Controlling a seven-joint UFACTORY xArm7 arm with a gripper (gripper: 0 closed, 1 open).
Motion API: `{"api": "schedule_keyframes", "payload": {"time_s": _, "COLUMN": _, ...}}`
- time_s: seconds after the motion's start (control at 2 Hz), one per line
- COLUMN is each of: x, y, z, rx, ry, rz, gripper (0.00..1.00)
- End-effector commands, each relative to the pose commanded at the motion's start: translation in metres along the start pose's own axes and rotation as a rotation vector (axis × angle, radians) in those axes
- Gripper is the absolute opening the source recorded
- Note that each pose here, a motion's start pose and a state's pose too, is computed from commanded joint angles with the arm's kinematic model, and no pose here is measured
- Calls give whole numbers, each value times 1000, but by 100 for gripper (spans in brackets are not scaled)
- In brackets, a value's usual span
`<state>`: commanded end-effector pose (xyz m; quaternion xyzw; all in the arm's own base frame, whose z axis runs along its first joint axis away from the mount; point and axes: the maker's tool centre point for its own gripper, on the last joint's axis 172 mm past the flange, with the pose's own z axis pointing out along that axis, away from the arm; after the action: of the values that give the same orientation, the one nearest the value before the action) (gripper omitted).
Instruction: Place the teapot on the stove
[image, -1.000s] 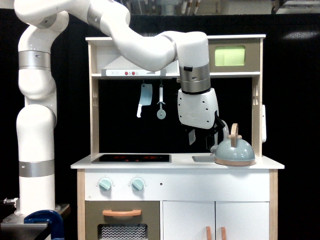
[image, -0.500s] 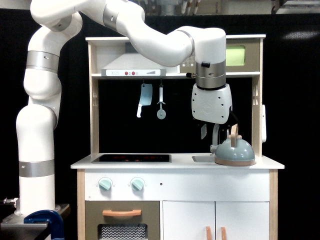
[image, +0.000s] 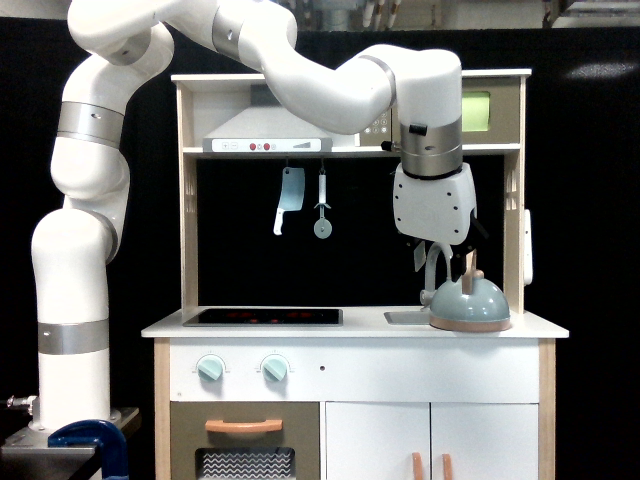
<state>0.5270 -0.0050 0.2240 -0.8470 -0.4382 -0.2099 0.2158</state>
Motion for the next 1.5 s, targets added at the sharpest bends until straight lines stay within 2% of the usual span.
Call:
{"api": "schedule_keyframes", "payload": {"time_s": 0.5, "x": 8, "y": 0, "z": 12, "rx": 38, "ry": 24, "rz": -50, "gripper": 100}}
{"api": "schedule_keyframes", "payload": {"time_s": 1.5, "x": 87, "y": -4, "z": 68, "rx": 38, "ry": 42, "rz": -54, "gripper": 100}}
